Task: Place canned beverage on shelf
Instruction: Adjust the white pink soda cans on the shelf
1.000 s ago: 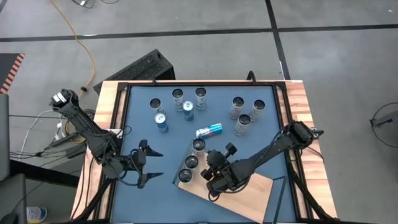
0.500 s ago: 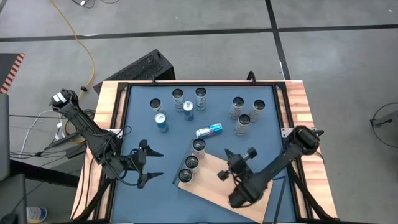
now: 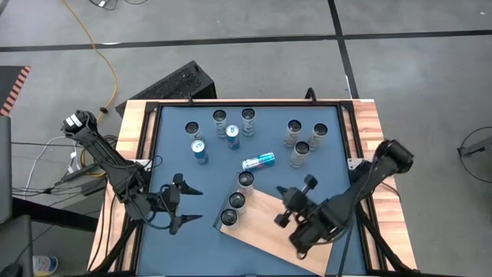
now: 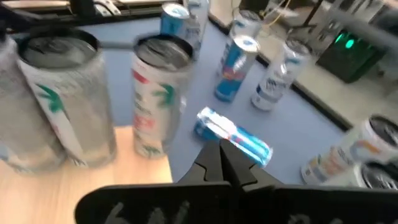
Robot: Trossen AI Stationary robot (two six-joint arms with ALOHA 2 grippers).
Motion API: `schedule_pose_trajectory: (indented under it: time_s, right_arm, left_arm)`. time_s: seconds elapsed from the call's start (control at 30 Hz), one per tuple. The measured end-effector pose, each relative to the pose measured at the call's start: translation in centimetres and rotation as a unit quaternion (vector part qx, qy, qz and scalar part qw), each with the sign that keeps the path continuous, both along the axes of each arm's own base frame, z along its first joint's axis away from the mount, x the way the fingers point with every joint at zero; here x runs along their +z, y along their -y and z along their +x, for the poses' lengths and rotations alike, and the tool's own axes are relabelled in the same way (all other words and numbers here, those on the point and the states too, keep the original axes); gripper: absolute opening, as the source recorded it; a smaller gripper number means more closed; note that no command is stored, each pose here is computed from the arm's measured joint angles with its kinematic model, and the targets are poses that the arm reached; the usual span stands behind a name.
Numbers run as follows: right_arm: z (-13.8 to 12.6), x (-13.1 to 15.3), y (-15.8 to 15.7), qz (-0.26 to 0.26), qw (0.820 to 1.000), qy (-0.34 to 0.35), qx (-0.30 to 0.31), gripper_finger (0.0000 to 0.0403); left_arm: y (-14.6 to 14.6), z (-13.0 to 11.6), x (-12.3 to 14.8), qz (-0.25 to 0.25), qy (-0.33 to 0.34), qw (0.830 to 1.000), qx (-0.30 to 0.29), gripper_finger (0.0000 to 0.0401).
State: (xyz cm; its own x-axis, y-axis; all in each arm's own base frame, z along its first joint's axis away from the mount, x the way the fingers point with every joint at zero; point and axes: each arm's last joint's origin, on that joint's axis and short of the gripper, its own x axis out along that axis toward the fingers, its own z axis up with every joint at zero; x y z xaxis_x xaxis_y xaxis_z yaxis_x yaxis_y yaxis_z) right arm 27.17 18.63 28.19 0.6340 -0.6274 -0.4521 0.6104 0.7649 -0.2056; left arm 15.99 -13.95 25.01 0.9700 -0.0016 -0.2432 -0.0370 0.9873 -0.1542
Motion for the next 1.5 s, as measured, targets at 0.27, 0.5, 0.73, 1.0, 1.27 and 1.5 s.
schedule_pose_trajectory:
  time_s: [0.27,0.5,0.73,1.0,1.27,1.5]
  right_arm:
    - [-3.6,-4.0,3.5,0.101,0.988,0.12,0.008,0.0]
    - [-0.7,-6.8,5.8,0.107,0.977,0.185,0.013,0.0]
    - [1.6,-9.3,7.2,0.094,0.983,0.16,-0.014,0.0]
    - [3.9,-10.7,7.0,0.106,0.984,0.142,-0.009,0.0]
    - [4.6,-10.5,7.3,0.12,0.983,0.137,0.011,0.0]
    - [5.2,-10.0,7.4,0.129,0.98,0.145,0.042,0.0]
  left_arm:
    - [0.1,0.0,0.0,-0.003,-0.001,1.0,-0.008,0.0348]
    - [0.0,0.0,0.0,0.005,0.0,1.0,-0.005,0.0348]
    - [0.0,0.0,0.0,0.005,-0.002,1.0,-0.005,0.0348]
    - [0.0,0.0,-0.1,0.017,-0.003,1.0,-0.007,0.0348]
    - [0.0,0.0,-0.1,0.019,-0.003,1.0,-0.008,0.0348]
    - [0.0,0.0,-0.1,0.019,-0.003,1.0,-0.008,0.0348]
